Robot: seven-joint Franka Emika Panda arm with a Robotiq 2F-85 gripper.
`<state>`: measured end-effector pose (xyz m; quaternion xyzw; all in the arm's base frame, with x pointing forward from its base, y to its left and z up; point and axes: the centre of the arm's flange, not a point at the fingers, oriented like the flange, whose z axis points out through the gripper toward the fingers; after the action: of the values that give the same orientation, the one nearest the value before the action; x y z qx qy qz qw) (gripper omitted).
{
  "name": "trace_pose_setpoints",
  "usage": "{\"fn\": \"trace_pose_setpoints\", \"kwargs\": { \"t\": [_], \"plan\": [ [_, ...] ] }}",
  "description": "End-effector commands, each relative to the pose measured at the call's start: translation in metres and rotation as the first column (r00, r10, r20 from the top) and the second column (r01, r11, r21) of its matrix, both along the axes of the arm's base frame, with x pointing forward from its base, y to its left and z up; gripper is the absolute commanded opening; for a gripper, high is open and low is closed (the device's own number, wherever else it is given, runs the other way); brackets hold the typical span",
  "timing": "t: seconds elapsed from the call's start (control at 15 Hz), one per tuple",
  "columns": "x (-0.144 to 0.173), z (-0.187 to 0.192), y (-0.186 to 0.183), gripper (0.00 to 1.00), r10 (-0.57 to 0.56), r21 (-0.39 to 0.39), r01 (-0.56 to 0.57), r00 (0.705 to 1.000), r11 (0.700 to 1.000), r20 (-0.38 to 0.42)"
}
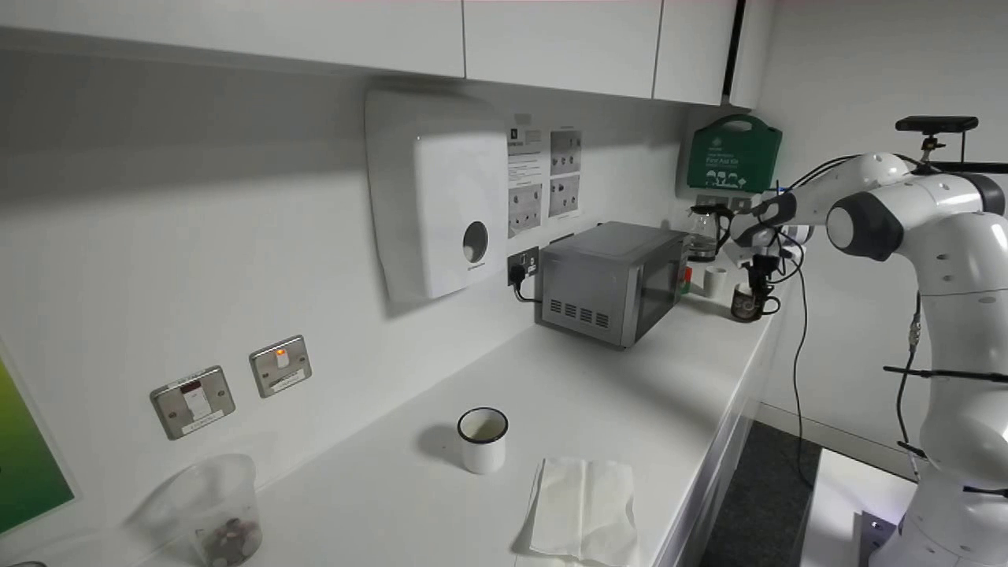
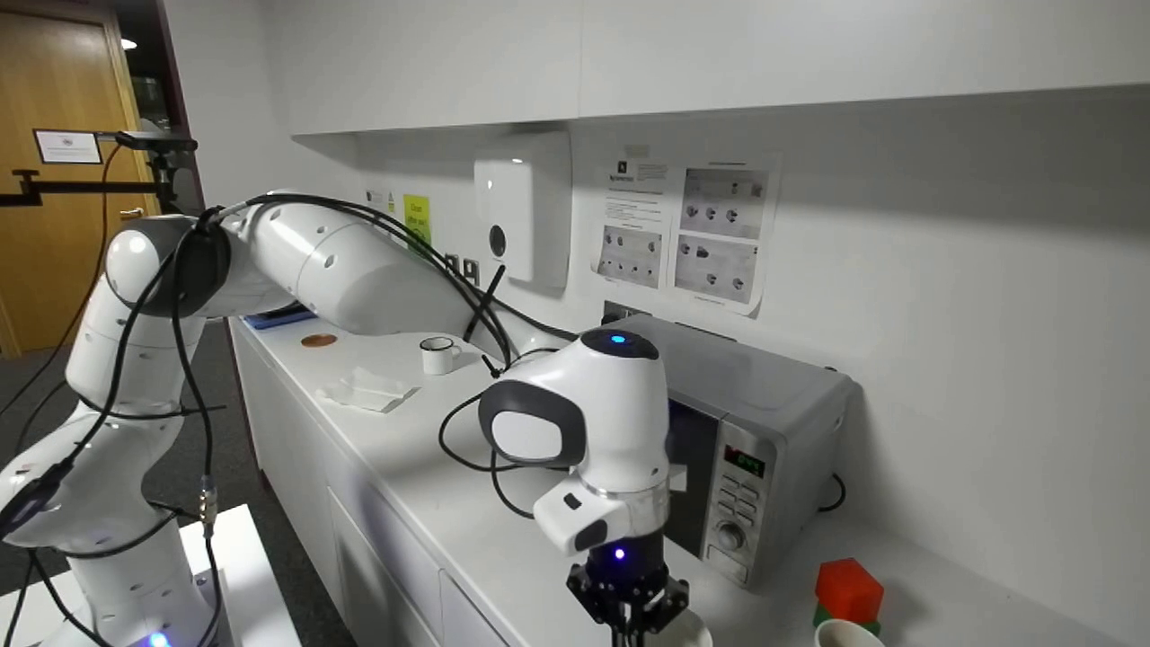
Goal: Pick up the cup and put it on the right side of the counter
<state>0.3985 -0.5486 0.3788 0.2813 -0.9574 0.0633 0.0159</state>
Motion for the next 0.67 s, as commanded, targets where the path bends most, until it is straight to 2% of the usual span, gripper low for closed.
{"fn": "trace_pose_setpoints", "kwargs": {
  "t": [0.0, 0.6],
  "plan": [
    [0.0089, 0.0211, -0.0078, 0.02, -0.04, 0.049, 0.04, 0.999, 0.998, -0.011],
    [0.0171, 0.0226, -0.0043, 0.02, -0.068, 0.091, 0.07, 0.997, 0.993, -0.025]
  ]
}}
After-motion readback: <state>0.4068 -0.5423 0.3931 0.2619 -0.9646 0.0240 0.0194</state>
